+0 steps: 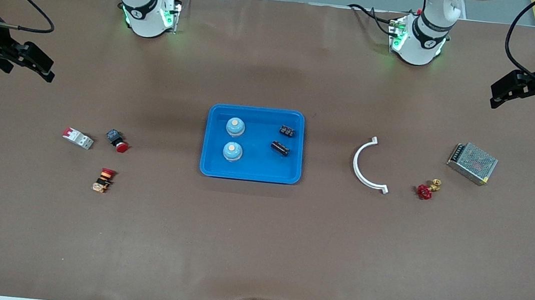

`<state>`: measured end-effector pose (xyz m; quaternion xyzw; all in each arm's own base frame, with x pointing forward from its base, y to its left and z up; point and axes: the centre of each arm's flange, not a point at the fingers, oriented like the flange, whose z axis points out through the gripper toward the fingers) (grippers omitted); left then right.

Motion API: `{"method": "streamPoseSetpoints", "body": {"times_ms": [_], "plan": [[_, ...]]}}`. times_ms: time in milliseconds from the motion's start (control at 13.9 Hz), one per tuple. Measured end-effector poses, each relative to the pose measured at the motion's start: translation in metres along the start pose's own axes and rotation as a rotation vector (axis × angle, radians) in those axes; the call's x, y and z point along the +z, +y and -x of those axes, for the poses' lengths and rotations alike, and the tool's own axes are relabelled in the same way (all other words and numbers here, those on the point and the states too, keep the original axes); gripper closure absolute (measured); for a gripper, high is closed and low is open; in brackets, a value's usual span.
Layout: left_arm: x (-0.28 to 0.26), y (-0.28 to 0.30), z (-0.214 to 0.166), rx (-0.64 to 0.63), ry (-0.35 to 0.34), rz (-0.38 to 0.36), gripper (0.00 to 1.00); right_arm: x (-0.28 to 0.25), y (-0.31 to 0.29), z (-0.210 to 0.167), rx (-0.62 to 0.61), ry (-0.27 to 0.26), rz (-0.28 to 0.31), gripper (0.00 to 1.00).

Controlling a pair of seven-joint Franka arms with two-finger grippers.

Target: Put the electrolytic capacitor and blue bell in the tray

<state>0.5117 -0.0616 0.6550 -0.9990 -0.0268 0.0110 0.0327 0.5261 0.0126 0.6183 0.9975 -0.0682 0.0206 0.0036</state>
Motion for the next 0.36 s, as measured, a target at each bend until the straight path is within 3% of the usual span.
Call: {"method": "streamPoseSetpoints", "body": {"times_ms": [361], "plan": [[0.0,-0.0003,-0.0001,-0.001,0.0,0.0,0.0,0.0001,0.0116,-0.0017,0.02,0.0,0.002,0.0]]}}
